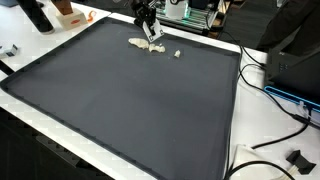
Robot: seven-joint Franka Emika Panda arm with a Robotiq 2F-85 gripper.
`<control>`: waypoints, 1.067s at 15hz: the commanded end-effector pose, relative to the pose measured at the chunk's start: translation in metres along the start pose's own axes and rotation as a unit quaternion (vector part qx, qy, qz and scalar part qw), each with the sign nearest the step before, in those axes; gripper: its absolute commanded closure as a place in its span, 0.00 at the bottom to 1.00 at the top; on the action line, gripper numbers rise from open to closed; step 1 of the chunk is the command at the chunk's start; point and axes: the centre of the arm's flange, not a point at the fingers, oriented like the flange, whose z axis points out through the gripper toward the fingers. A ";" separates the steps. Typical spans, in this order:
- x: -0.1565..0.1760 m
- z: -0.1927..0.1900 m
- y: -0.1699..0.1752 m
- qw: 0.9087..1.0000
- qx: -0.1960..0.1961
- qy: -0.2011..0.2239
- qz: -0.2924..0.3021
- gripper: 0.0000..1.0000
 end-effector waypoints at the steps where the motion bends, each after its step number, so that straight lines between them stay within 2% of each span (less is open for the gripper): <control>1: -0.001 -0.002 -0.002 1.000 -0.003 0.002 0.028 0.99; 9: 0.002 -0.003 -0.013 0.994 -0.023 0.006 0.105 0.99; 16: 0.006 -0.009 -0.039 0.981 -0.069 0.006 0.182 0.99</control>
